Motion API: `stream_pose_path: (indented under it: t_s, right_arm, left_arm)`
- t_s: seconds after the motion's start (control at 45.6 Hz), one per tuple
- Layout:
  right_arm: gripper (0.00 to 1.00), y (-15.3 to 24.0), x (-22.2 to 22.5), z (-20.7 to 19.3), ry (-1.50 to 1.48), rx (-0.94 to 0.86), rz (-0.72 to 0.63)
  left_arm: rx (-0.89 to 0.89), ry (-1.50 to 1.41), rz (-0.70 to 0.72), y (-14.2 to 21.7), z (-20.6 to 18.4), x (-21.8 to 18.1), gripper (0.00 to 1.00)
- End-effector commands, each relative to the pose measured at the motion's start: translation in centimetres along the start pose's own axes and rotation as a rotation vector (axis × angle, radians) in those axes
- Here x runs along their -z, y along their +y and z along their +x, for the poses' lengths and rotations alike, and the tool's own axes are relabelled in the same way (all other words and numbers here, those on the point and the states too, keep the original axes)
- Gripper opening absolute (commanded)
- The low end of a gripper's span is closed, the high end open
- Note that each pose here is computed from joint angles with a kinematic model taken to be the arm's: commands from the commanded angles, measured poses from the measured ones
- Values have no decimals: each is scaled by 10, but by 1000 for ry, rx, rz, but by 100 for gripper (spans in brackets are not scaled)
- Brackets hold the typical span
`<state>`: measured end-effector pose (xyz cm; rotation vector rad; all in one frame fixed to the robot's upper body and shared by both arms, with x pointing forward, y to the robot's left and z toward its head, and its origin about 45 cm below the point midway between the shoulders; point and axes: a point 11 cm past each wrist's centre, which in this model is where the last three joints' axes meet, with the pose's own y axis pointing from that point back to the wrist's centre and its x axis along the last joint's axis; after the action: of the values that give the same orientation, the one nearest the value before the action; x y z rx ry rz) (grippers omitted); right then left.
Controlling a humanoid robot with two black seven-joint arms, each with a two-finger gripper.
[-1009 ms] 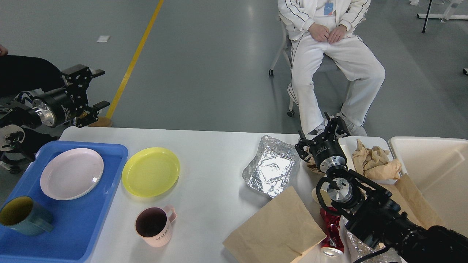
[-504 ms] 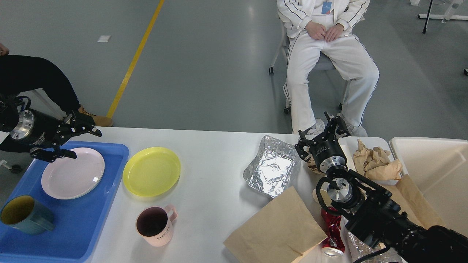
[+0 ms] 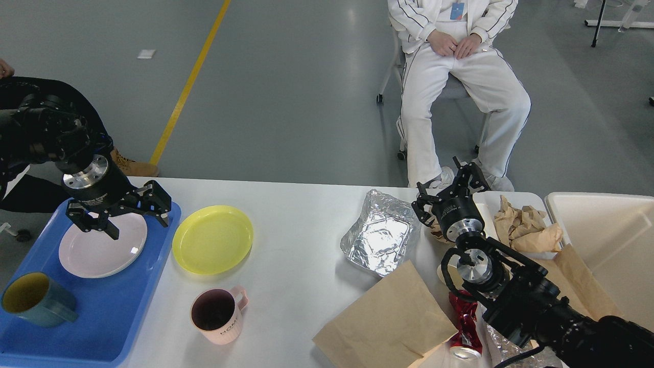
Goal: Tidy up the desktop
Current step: 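Lower the left gripper onto the pink mug rim and grasp it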
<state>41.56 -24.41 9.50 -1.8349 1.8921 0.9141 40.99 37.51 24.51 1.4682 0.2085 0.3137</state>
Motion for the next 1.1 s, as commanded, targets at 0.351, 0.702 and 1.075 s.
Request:
stream_pose_path:
  t_s: [0.351,0.702,1.075]
  right_arm:
    - [100,0,0,0,0,1,0]
    - [100,0,0,0,0,-1,0]
    - [100,0,0,0,0,1,0]
  left_arm:
    - [225,-94,37,-48,-61,-39,96]
    - [300,-173,95,-74,-83,-47,96]
    - [336,-200,97,-90,-96,-55,96]
